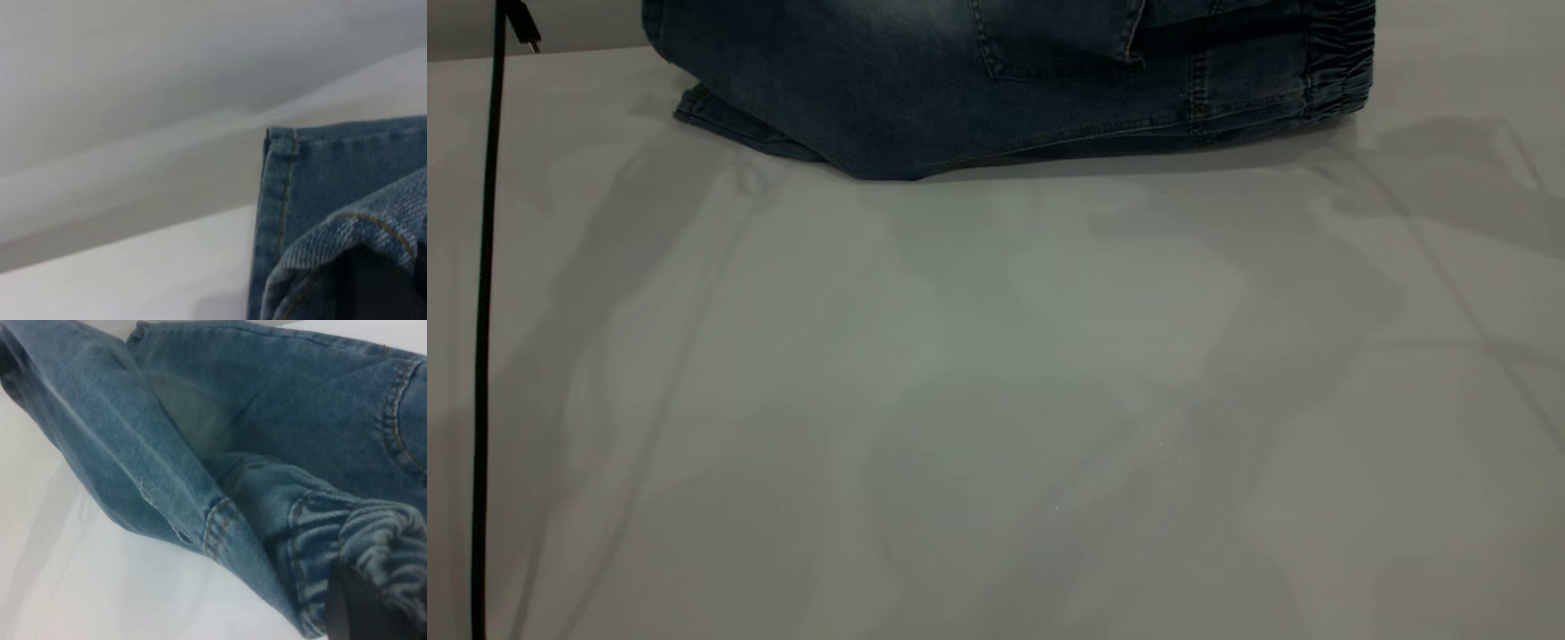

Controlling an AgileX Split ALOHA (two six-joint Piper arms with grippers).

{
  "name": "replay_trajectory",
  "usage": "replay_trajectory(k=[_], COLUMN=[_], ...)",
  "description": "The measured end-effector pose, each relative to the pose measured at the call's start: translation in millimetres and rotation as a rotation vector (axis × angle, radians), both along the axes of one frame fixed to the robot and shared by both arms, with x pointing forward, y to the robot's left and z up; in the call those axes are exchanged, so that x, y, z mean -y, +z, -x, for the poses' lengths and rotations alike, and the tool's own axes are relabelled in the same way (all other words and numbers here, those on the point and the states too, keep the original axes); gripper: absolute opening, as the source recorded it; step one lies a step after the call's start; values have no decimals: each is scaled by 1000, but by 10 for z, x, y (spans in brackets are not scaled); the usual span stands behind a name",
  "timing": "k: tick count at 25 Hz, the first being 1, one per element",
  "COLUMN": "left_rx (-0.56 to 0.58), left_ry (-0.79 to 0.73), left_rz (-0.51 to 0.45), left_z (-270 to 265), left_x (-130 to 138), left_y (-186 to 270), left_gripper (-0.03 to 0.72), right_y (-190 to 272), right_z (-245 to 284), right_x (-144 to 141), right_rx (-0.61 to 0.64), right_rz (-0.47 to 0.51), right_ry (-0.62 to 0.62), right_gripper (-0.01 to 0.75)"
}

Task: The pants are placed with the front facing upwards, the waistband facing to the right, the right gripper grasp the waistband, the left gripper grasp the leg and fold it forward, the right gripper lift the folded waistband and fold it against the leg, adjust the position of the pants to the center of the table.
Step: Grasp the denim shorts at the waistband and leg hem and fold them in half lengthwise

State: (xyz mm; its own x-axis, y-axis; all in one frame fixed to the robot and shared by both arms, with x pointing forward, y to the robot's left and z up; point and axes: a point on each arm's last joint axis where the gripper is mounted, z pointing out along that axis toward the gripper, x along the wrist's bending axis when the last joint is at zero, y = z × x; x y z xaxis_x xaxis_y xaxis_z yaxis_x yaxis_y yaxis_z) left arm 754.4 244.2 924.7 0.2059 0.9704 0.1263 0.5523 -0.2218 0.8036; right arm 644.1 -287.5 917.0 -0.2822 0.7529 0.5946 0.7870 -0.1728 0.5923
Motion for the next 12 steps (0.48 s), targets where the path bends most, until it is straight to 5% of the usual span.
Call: replay_trajectory(k=[12], left_rx=[-1], left_ry=[-2], left_rz=[0], left_z=[2], left_x=[10], left_y=[-1], left_gripper=[49], right_y=[-7], right_z=[-4], right_x=[6], right_rx=[-2], right_rz=[6], right_ry=[-5], right_gripper=[58])
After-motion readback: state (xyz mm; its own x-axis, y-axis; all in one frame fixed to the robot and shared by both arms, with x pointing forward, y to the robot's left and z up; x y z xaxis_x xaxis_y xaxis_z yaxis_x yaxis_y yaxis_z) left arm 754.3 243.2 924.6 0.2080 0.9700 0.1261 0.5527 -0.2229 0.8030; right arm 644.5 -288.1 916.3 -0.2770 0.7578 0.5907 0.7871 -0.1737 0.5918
